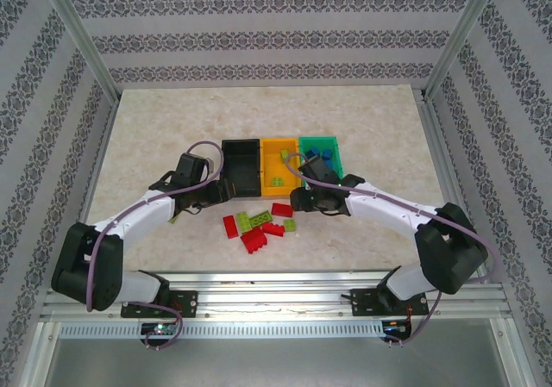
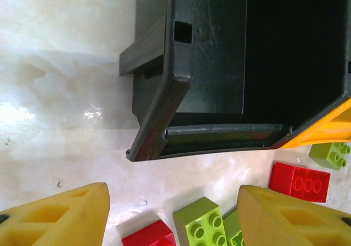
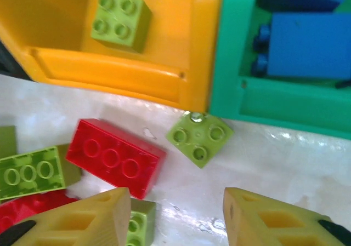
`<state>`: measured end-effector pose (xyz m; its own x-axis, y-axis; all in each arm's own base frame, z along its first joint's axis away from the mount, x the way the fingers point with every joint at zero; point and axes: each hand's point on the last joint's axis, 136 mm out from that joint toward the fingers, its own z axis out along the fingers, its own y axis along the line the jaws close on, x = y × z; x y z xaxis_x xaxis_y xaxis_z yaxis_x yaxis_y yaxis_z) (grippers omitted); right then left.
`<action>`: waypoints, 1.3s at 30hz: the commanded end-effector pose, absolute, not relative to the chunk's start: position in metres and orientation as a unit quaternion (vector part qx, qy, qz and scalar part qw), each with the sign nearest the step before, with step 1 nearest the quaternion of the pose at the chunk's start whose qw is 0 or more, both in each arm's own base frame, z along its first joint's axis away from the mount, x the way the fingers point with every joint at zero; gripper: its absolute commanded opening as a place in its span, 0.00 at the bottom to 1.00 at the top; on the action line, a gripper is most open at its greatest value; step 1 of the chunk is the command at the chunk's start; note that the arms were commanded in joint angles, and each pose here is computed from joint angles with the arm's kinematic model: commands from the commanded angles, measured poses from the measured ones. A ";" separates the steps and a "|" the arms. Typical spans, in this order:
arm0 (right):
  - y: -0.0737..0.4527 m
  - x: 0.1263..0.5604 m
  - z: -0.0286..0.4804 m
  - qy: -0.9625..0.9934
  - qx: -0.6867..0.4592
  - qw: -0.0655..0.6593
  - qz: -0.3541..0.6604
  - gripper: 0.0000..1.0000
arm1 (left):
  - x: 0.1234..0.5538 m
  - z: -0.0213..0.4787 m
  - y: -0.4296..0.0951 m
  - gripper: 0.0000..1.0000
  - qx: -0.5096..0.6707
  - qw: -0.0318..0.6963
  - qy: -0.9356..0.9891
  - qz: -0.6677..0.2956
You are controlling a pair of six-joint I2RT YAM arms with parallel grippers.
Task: Sort the legos into containers by color
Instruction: Pick up the lego from the center of the table.
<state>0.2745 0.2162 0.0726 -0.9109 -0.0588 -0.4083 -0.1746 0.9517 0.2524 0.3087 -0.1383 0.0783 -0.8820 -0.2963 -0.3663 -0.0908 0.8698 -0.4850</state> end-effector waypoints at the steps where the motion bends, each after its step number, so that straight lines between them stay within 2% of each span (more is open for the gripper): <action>1: 0.214 0.283 0.063 0.969 -0.015 0.207 0.134 0.53 | 0.324 0.095 -0.141 0.63 -0.104 0.244 0.930 -0.253; 9: 0.226 0.305 0.049 0.968 0.019 0.212 0.133 0.55 | 0.317 0.099 -0.131 0.63 -0.105 0.255 0.932 -0.234; 20: 0.229 0.319 0.028 0.975 0.011 0.200 0.097 0.53 | 0.313 0.099 -0.129 0.63 -0.105 0.256 0.932 -0.233; 23: 0.227 0.315 0.020 0.978 0.004 0.191 0.082 0.48 | 0.312 0.100 -0.129 0.63 -0.105 0.256 0.932 -0.234; 27: 0.217 0.304 0.016 0.980 -0.005 0.186 0.066 0.32 | 0.312 0.100 -0.129 0.63 -0.105 0.256 0.932 -0.232; 29: 0.211 0.297 0.016 0.981 -0.007 0.184 0.060 0.28 | 0.312 0.100 -0.129 0.63 -0.104 0.256 0.932 -0.232; 34: 0.201 0.285 0.030 0.979 -0.012 0.195 0.064 0.26 | 0.314 0.099 -0.130 0.63 -0.104 0.255 0.932 -0.235; 39: 0.211 0.291 0.071 0.964 -0.033 0.244 0.098 0.27 | 0.317 0.098 -0.133 0.63 -0.105 0.254 0.931 -0.240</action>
